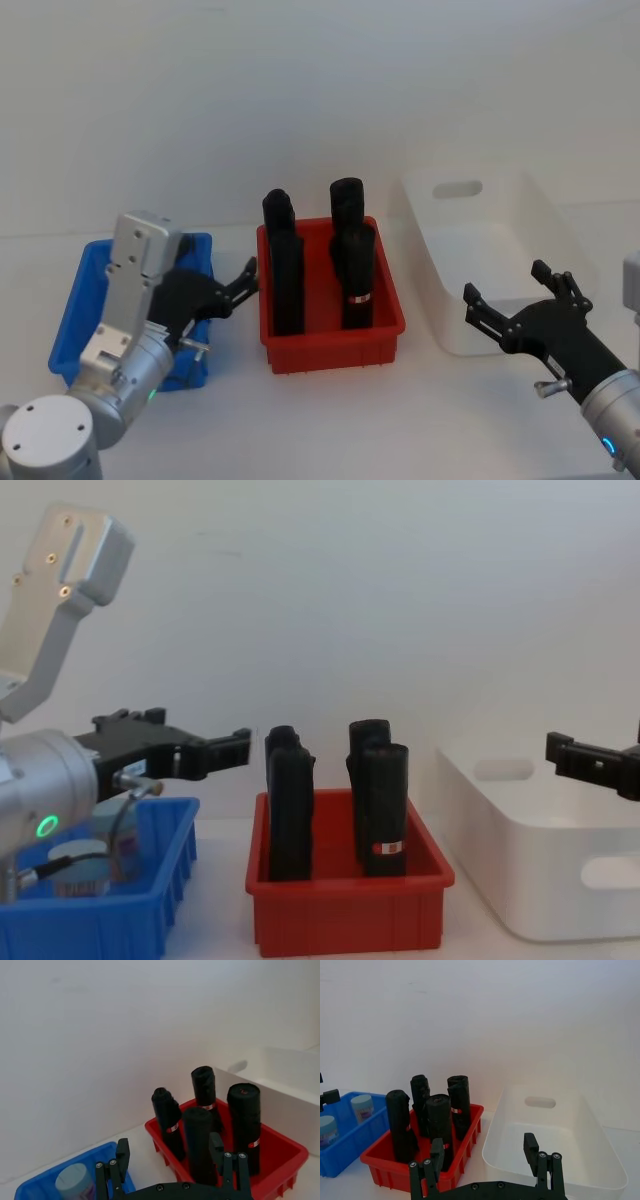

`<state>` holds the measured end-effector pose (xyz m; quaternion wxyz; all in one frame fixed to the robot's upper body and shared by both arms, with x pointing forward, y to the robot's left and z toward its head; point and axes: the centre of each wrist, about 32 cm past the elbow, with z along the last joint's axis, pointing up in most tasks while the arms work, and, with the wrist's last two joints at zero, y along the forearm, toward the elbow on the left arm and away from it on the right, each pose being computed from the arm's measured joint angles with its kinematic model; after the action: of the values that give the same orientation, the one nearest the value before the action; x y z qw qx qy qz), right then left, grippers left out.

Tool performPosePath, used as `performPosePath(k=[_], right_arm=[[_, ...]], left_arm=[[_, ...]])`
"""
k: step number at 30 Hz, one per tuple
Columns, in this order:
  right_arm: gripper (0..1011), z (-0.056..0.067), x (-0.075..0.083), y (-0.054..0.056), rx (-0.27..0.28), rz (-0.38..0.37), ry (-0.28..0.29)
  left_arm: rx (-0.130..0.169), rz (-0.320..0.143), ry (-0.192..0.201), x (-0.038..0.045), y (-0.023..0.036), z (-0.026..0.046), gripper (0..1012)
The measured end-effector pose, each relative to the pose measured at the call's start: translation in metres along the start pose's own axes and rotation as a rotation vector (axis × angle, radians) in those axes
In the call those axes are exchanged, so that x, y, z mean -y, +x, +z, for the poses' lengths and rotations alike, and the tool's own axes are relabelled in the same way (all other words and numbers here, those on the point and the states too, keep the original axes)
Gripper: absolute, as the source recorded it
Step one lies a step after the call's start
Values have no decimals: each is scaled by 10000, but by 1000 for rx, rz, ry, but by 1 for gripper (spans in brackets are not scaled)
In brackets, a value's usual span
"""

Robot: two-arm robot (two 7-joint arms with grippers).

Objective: Pick the cotton swabs from the blue box and place them into the white box.

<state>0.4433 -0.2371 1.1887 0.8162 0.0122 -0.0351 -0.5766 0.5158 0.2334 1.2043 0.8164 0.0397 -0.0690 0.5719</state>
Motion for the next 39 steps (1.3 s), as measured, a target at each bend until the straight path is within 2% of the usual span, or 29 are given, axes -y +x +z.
performPosePath(k=[5, 7, 8, 9, 11, 18, 25, 31, 39], right_arm=[[1001, 0, 0, 0, 0, 0, 0], [1001, 0, 0, 0, 0, 0, 0], [1001, 0, 0, 0, 0, 0, 0], [1001, 0, 0, 0, 0, 0, 0], [1001, 0, 0, 0, 0, 0, 0], [1001, 0, 0, 0, 0, 0, 0], [1001, 0, 0, 0, 0, 0, 0], [1001, 0, 0, 0, 0, 0, 0], [1001, 0, 0, 0, 0, 0, 0]], left_arm=[[-27, 47, 54, 25, 152, -48, 1004], [-34, 60, 68, 31, 194, -62, 1004], [-40, 73, 80, 38, 242, -74, 1004], [-40, 73, 80, 38, 242, -74, 1004], [-51, 94, 105, 49, 318, -99, 1004], [-71, 135, 155, 70, 459, -160, 1004], [-84, 163, 199, 89, 564, -217, 1004], [-92, 178, 231, 104, 627, -266, 1004], [-102, 178, 265, 135, 674, -326, 1004]])
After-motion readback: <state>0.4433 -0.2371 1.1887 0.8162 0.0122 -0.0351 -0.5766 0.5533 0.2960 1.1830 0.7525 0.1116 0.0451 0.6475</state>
